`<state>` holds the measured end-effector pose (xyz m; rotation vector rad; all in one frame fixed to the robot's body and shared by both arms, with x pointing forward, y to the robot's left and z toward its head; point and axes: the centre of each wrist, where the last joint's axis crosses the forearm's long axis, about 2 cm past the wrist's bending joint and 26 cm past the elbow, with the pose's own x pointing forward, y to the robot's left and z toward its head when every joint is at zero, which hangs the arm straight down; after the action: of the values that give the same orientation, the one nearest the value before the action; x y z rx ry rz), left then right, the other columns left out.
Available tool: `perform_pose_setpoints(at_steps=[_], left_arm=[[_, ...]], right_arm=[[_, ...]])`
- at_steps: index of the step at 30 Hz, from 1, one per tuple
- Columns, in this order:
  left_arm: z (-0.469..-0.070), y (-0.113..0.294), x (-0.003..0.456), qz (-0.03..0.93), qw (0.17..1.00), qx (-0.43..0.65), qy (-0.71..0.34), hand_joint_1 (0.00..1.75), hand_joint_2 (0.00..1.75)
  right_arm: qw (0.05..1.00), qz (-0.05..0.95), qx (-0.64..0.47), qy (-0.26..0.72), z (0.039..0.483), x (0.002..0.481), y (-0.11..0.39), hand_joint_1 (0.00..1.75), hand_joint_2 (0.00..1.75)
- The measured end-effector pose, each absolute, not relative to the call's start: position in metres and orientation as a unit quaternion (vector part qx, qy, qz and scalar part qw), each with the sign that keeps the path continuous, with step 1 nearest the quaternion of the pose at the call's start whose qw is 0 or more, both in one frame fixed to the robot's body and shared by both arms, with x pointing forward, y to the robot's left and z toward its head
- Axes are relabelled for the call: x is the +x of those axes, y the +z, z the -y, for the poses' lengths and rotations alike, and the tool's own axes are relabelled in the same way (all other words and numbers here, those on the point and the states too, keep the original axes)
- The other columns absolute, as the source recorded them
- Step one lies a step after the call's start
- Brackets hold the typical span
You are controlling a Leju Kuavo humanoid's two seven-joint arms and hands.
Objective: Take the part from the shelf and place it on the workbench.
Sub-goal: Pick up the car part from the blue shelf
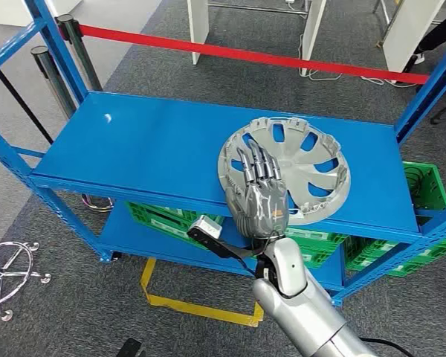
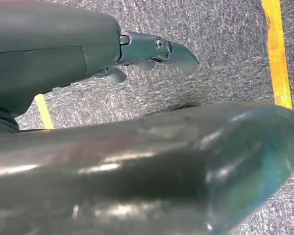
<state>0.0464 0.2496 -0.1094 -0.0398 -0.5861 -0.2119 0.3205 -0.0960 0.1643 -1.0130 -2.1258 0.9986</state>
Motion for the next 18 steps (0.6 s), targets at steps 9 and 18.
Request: perform_pose_setpoints(at_steps=[9, 18], left_arm=[[-0.25, -0.109, 0.047, 0.287, 0.952, -0.025, -0.105, 0.0, 0.0], [-0.25, -0.109, 0.048, 0.282, 0.953, -0.024, -0.106, 0.0, 0.0]], right_arm=[[0.295, 0.769, -0.391, 0.41, 0.102, 0.325, 0.158, 0.0, 1.75], [0.319, 0.716, -0.415, 0.462, 0.121, 0.329, 0.124, 0.0, 1.75]])
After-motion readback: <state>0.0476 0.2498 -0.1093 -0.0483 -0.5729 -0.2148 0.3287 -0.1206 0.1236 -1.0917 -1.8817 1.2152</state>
